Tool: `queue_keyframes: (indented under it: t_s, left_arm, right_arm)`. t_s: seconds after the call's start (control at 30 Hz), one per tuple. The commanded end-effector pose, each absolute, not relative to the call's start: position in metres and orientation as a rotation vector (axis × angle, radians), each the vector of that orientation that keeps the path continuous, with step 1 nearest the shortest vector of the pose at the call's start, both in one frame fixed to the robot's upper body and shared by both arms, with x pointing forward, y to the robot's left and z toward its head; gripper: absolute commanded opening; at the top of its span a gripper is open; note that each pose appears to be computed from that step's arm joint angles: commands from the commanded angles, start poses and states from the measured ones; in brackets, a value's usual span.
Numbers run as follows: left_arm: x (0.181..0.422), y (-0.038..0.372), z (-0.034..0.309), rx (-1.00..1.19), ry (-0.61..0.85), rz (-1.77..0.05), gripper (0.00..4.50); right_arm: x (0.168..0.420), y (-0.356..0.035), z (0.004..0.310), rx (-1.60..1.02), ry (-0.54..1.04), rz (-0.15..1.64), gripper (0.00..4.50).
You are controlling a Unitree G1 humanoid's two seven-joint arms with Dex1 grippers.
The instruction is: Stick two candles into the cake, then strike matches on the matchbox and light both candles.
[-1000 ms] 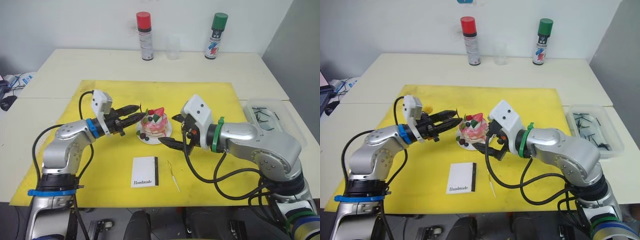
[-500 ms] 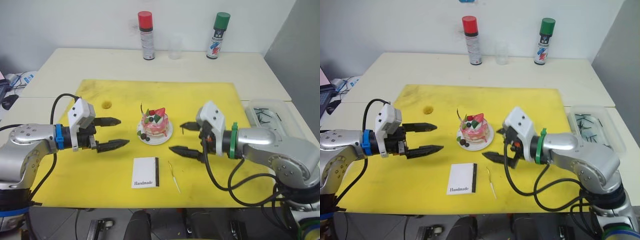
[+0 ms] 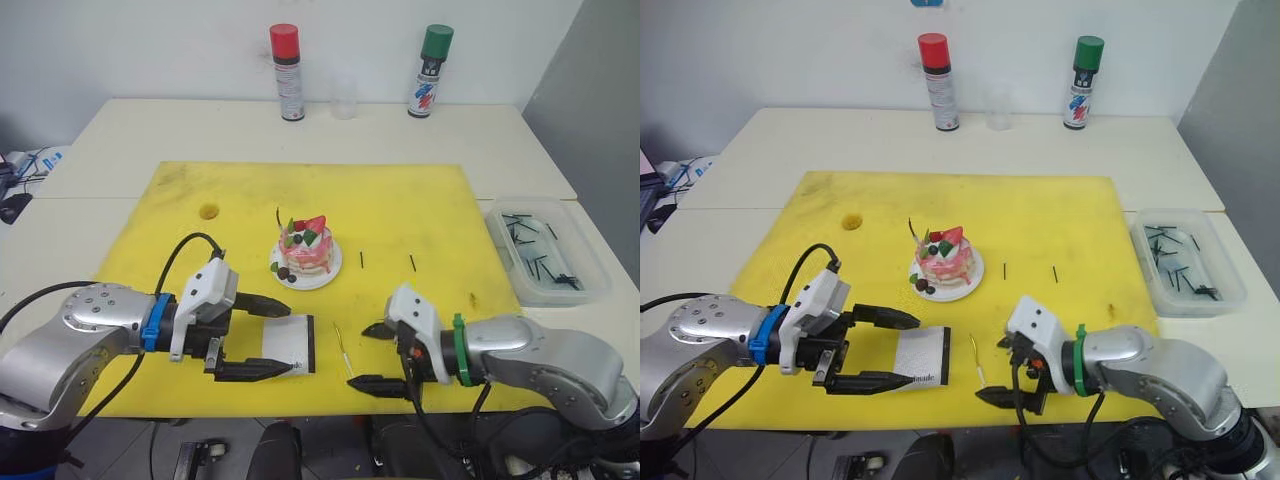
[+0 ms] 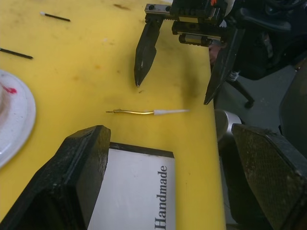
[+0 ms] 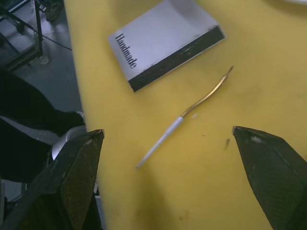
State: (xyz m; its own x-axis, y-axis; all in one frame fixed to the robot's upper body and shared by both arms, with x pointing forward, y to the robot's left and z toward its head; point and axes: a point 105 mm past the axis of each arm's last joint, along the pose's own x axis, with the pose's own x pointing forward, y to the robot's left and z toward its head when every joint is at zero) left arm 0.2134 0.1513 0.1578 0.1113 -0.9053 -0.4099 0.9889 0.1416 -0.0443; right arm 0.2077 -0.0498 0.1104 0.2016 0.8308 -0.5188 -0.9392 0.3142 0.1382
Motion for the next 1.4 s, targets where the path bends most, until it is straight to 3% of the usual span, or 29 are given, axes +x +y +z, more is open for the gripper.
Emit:
queue_keyframes:
  t_s: [0.03, 0.07, 0.2, 0.53, 0.57, 1.07, 1.23, 1.33, 1.4]
  left_arm:
    - [0.205, 0.147, 0.162, 0.277, 0.368, -1.460, 4.47]
    - [0.204, 0.146, 0.161, 0.277, 0.370, -1.462, 4.47]
    - [0.200, 0.147, 0.155, 0.286, 0.382, -1.467, 4.50]
    - [0.198, 0.146, 0.152, 0.279, 0.377, -1.459, 4.50]
    - [0.198, 0.146, 0.152, 0.279, 0.376, -1.456, 4.50]
    - [0.205, 0.150, 0.152, 0.272, 0.351, -1.414, 4.50]
    - [0.202, 0.165, 0.145, 0.308, 0.416, -1.399, 4.50]
    - [0.202, 0.163, 0.144, 0.305, 0.412, -1.407, 4.50]
    - [0.201, 0.163, 0.143, 0.305, 0.411, -1.410, 4.50]
  right_arm:
    - [0.206, -0.046, 0.106, -0.228, 0.569, 1.244, 4.50]
    - [0.207, -0.045, 0.104, -0.225, 0.576, 1.240, 4.50]
    - [0.208, -0.042, 0.098, -0.208, 0.614, 1.238, 3.63]
    - [0.206, -0.039, 0.087, -0.136, 0.700, 1.231, 0.11]
    - [0.207, -0.039, 0.087, -0.130, 0.698, 1.229, 0.03]
    - [0.212, -0.052, 0.139, -0.071, 0.594, 1.273, 0.03]
    - [0.210, -0.054, 0.138, -0.091, 0.592, 1.251, 0.03]
    - [0.209, -0.051, 0.128, -0.105, 0.606, 1.234, 0.60]
    - [0.212, -0.049, 0.123, -0.102, 0.621, 1.206, 1.23]
